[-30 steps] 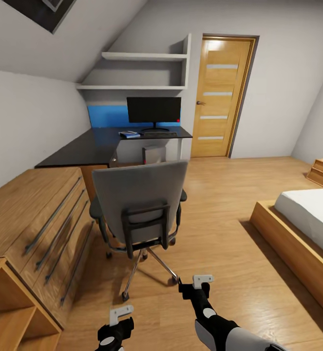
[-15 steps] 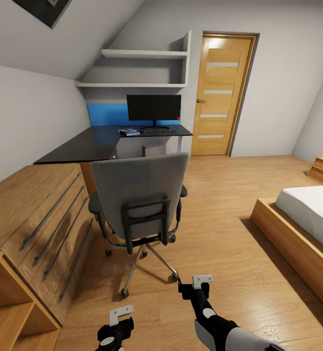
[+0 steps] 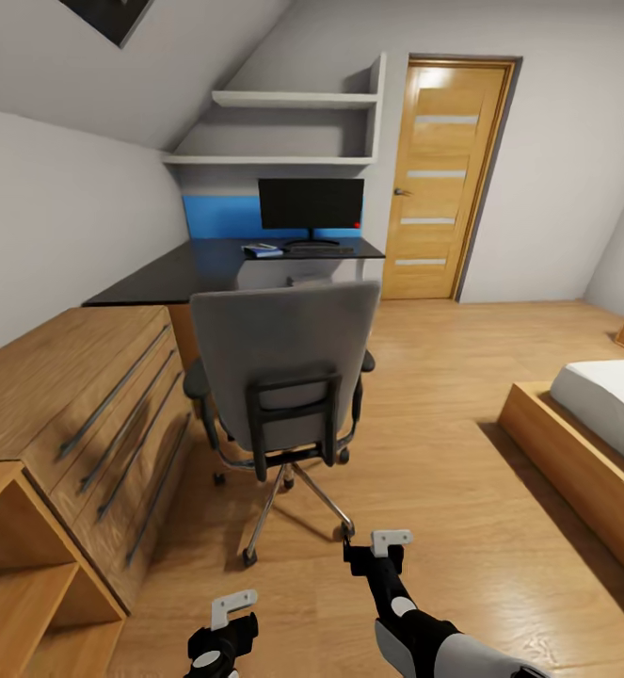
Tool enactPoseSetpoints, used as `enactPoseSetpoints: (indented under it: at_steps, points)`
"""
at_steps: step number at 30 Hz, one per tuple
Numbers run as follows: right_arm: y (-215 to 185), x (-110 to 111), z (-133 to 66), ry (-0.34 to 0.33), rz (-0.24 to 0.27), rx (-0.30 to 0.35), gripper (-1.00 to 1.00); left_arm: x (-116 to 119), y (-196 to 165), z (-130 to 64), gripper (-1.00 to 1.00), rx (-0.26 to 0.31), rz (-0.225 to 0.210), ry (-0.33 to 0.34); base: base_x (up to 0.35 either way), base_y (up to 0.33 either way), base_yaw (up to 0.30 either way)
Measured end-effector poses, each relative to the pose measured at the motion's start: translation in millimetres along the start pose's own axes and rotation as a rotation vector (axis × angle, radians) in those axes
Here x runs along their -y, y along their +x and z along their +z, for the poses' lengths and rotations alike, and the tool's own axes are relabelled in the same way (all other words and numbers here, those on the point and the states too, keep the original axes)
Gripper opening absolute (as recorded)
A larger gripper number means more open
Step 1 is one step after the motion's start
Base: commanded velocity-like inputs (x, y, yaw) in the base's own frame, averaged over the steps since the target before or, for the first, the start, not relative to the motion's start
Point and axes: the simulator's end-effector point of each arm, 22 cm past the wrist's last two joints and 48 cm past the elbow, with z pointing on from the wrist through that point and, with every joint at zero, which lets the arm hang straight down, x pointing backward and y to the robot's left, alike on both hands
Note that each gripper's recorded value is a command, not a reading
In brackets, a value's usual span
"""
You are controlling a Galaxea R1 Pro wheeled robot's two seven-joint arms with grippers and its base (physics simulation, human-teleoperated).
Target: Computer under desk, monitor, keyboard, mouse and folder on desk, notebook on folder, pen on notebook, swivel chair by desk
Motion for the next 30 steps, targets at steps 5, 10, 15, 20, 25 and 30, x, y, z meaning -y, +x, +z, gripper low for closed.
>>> enactPoseSetpoints:
  at_steps: [5, 10, 15, 20, 25, 30]
  points:
    - [9.1, 0.7, 3.2, 0.0, 0.002, 0.007, 1.0, -0.7, 8.2, 7.4, 1.0, 0.0, 0.0, 0.0, 0.0, 0.0, 0.23]
    - [19.9, 1.9, 6.1, 0.001, 0.002, 0.008, 1.0, -1.2, 16.2, 14.8, 1.0, 0.0, 0.0, 0.0, 0.0, 0.0, 0.074]
    - [31.0, 2.5, 9.1, 0.001, 0.002, 0.008, 1.0, -1.7, 24.8, 22.1, 1.0, 0.0, -0.001, 0.0, 0.0, 0.0, 0.024]
    - [41.9, 3.1, 12.1, 0.002, 0.002, 0.008, 1.0, -2.6, 33.3, 29.5, 1.0, 0.001, -0.001, 0.0, 0.0, 0.0, 0.003]
    - [52.8, 3.6, 15.1, 0.002, 0.003, 0.008, 1.0, -3.0, 42.0, 36.7, 1.0, 0.001, -0.001, 0.001, 0.0, 0.0, 0.0]
    - [63.9, 4.1, 18.0, 0.002, 0.003, 0.008, 1.0, -3.7, 50.7, 44.1, 1.0, 0.001, -0.001, 0.0, 0.0, 0.0, 0.0]
